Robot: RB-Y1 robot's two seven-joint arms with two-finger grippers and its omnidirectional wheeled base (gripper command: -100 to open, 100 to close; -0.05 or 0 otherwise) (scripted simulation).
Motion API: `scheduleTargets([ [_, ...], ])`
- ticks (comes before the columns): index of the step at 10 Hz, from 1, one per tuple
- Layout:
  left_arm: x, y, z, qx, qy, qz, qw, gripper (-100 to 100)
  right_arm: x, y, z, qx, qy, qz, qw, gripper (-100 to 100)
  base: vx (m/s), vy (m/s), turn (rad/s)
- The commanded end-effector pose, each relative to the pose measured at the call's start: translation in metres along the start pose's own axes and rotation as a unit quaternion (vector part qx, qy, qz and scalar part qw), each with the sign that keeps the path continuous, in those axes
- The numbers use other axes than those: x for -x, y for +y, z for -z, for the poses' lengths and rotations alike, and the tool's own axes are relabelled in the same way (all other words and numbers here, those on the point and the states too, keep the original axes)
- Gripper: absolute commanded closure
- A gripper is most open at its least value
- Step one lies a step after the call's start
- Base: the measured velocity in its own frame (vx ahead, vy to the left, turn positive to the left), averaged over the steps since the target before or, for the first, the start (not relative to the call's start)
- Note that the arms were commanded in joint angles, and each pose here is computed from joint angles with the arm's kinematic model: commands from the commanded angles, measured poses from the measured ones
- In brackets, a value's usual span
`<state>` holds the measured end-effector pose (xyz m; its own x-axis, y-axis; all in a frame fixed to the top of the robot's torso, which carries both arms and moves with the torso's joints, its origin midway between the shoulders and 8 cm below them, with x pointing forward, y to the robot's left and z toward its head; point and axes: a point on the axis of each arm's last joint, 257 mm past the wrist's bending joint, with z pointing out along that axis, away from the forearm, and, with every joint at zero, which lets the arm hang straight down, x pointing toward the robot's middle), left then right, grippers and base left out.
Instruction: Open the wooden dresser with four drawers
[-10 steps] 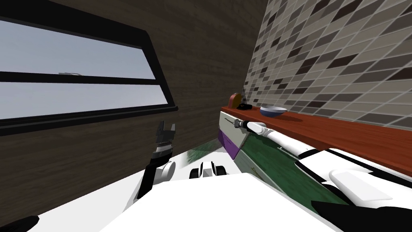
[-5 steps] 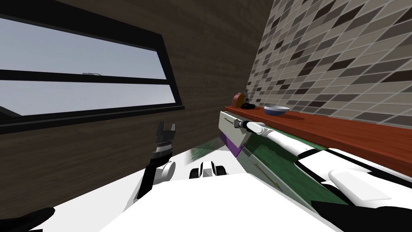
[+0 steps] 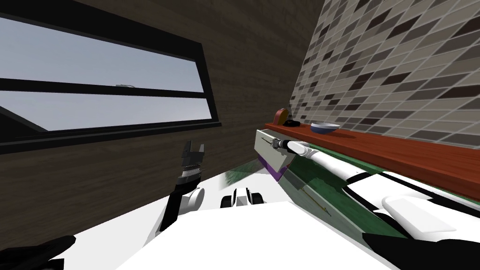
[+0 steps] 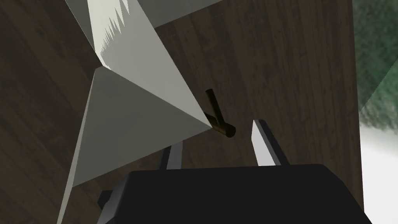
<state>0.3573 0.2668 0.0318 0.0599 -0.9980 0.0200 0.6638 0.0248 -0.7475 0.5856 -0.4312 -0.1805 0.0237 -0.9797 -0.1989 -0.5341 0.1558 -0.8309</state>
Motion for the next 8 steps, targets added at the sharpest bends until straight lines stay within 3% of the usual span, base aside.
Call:
scheduleTargets([
  [1,0.000,0.000,0.000,0.000,0.000,0.000,1.0000,0,0.002,-0.024,0.012,0.000,0.002,0.000,1.0000,-100,-0.012,0.003,0.002],
  [3,0.000,0.000,0.000,0.000,0.000,0.000,1.0000,0,0.003,-0.040,0.020,0.000,0.003,0.001,1.0000,-100,-0.011,0.005,0.007],
  [4,0.000,0.000,0.000,0.000,0.000,0.000,1.0000,0,0.003,-0.035,0.017,-0.001,0.003,0.001,1.0000,-100,0.000,0.000,0.000],
  [5,0.000,0.000,0.000,0.000,0.000,0.000,1.0000,0,0.003,-0.036,0.018,0.000,0.003,0.001,1.0000,0,0.000,0.000,0.000],
  [8,0.000,0.000,0.000,0.000,0.000,0.000,1.0000,0,0.003,-0.035,0.018,0.000,0.003,0.001,1.0000,0,0.000,0.000,0.000],
])
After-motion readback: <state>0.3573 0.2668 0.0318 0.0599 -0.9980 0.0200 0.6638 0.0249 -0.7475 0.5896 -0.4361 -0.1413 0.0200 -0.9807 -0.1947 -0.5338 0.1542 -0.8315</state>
